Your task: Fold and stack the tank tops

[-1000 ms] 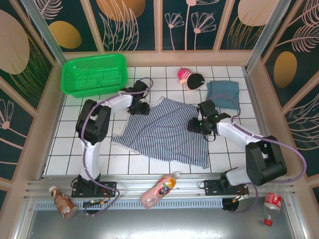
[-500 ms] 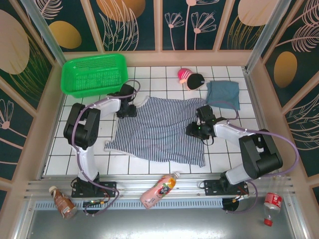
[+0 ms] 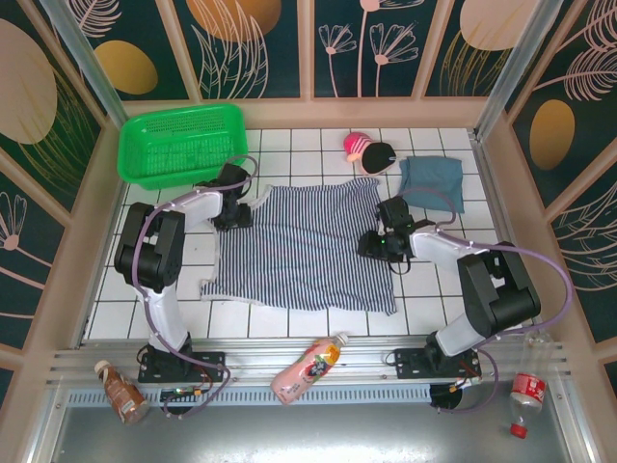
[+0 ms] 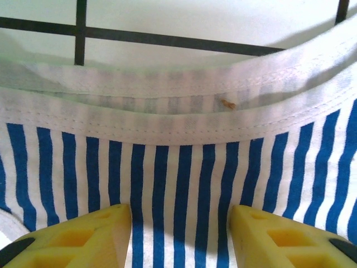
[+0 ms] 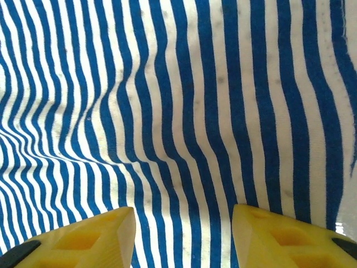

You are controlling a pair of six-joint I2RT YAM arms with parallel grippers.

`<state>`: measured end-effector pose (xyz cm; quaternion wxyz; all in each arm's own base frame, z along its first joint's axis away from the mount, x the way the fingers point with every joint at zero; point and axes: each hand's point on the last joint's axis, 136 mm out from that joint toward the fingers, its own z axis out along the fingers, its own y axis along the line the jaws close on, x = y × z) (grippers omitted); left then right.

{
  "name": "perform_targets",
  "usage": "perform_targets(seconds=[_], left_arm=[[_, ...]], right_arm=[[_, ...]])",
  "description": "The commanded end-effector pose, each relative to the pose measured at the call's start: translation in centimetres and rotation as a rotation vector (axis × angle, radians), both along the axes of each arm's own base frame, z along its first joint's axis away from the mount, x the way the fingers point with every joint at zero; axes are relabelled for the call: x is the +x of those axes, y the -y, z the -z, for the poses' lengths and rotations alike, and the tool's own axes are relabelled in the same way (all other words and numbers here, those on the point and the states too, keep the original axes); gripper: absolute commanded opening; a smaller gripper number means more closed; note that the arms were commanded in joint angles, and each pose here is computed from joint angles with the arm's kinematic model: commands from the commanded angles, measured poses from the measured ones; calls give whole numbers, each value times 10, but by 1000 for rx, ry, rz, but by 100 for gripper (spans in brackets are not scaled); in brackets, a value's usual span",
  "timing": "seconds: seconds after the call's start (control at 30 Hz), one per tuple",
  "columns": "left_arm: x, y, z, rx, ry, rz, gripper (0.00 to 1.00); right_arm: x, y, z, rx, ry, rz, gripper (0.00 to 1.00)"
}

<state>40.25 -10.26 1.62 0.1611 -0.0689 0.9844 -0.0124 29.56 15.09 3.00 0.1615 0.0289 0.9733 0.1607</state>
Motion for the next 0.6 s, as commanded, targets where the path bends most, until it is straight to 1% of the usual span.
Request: perform_targets(seconds=[0.0, 0.1, 0.2, 0.27, 0.37, 0.47, 0.57], left_arm=[[-1, 10, -14, -73, -20, 14, 51], [-5, 18, -33, -131, 0, 24, 52], [-22, 12, -48, -127, -10, 14, 54], [-44, 0, -50, -86, -50, -9, 56], [-89, -23, -51, -34, -108, -60, 60], [-128, -34, -48, -52, -143, -127, 60], [-163, -38, -36, -95, -182, -201, 60]], right_arm=[[3, 0, -18, -3, 32, -34, 51], [-7, 0, -32, 47, 31, 0, 53], [-25, 4, -40, 74, -10, 56, 54], [-40, 10, -40, 61, -58, 79, 54], [-75, 11, -41, 64, -159, 91, 55], [-93, 25, -48, -1, -192, 98, 56], [-111, 33, -45, -9, -270, 116, 57]])
